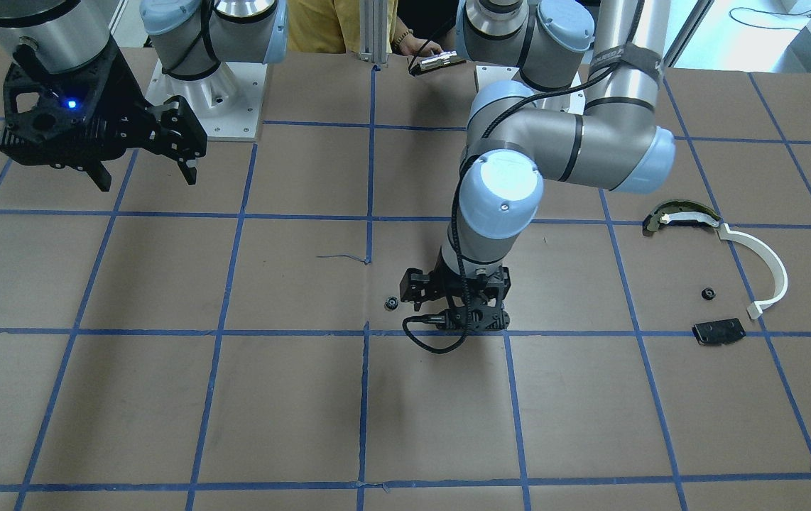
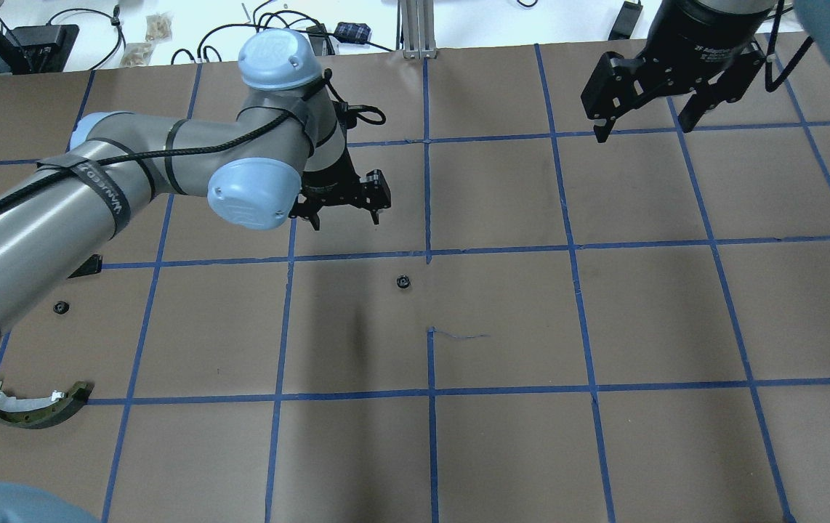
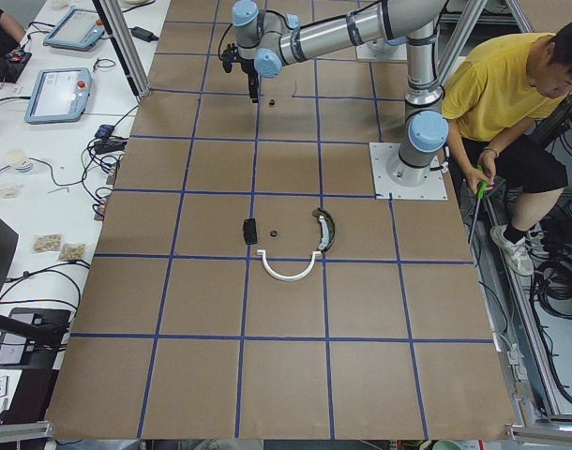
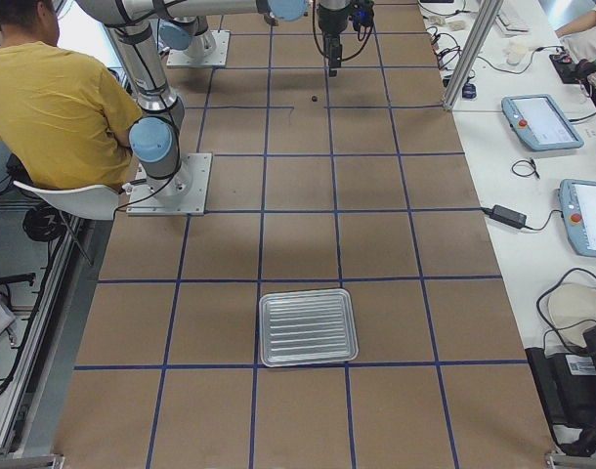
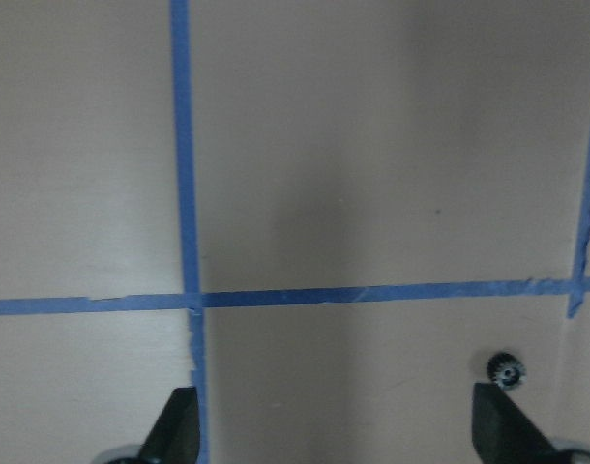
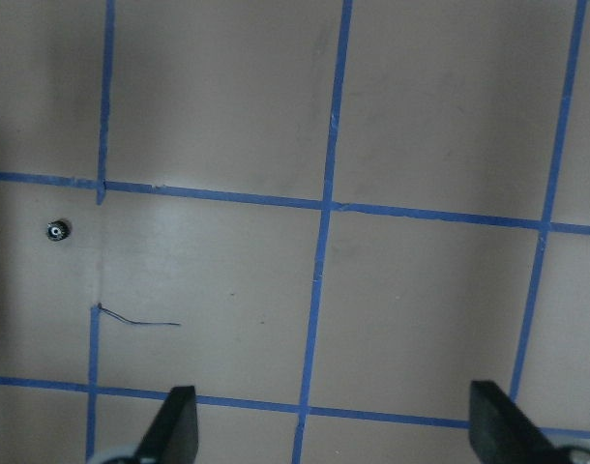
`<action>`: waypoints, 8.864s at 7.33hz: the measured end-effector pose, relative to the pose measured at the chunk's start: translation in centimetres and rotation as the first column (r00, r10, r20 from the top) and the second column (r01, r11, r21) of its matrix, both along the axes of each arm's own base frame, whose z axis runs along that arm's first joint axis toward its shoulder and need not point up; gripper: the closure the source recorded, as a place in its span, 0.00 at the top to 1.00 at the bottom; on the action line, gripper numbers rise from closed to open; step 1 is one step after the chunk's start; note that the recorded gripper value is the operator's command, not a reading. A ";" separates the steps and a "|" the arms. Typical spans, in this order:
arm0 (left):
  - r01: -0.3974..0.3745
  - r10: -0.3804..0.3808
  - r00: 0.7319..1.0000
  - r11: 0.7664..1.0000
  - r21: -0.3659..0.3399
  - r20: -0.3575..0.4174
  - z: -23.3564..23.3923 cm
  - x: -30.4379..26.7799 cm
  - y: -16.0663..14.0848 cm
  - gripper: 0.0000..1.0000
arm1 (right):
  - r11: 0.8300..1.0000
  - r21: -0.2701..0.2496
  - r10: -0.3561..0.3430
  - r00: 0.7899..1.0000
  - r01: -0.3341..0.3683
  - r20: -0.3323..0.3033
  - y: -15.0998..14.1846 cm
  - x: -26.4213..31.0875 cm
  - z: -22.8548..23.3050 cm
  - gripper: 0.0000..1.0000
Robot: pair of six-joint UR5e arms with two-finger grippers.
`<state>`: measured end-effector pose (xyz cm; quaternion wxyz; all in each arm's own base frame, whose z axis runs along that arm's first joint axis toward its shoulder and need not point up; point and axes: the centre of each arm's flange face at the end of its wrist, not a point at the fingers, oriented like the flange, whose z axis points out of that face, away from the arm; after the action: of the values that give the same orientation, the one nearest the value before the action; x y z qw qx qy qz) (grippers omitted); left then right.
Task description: Place bearing gear from tray to pile
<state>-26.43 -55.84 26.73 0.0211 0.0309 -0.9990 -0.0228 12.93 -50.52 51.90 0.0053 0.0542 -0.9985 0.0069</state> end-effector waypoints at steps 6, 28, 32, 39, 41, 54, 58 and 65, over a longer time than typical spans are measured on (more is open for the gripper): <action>-0.080 0.077 0.996 0.993 0.083 0.038 -8.6 -6.4 1.6 0.80 | 0.999 -0.028 -0.016 0.999 0.015 -0.029 -0.1 -0.5 -0.5 1.00; 0.052 -0.075 0.995 0.957 0.286 0.070 -4.6 48.1 1.5 0.00 | 0.995 -0.102 -0.013 0.999 0.016 0.034 -0.1 0.3 -1.9 1.00; 0.050 -0.073 0.995 0.956 0.288 0.069 -8.4 49.2 1.1 0.00 | 0.994 -0.105 -0.011 0.999 0.014 0.033 -0.2 0.3 -1.9 1.00; 0.052 -0.076 0.995 0.951 0.305 0.065 -8.3 49.1 1.5 0.02 | 0.995 -0.102 -0.011 0.999 0.014 0.033 -0.1 0.3 -2.1 1.00; 0.049 -0.072 0.995 0.950 0.308 0.066 -8.3 49.3 1.7 0.27 | 0.995 -0.101 -0.011 0.999 0.014 0.033 -0.1 0.3 -2.1 1.00; 0.076 -0.083 0.995 0.991 0.106 0.061 13.7 35.8 -2.5 1.00 | 0.995 -0.101 -0.016 0.999 0.019 0.033 -0.3 0.0 -2.2 1.00; 0.099 -0.101 0.992 0.995 0.021 0.076 22.4 22.1 2.7 1.00 | 0.995 -0.101 -0.016 0.999 0.020 0.035 -0.3 -0.1 -2.2 1.00; 0.090 -0.092 0.993 0.995 0.045 0.068 20.7 14.8 5.8 1.00 | 0.995 -0.097 -0.015 1.000 0.016 0.016 -0.3 -0.5 -2.3 1.00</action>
<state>-11.62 -49.99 47.48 -0.0155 -0.0135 -0.9988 -0.0435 12.42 -50.83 49.65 0.0005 0.0460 -0.9974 0.0559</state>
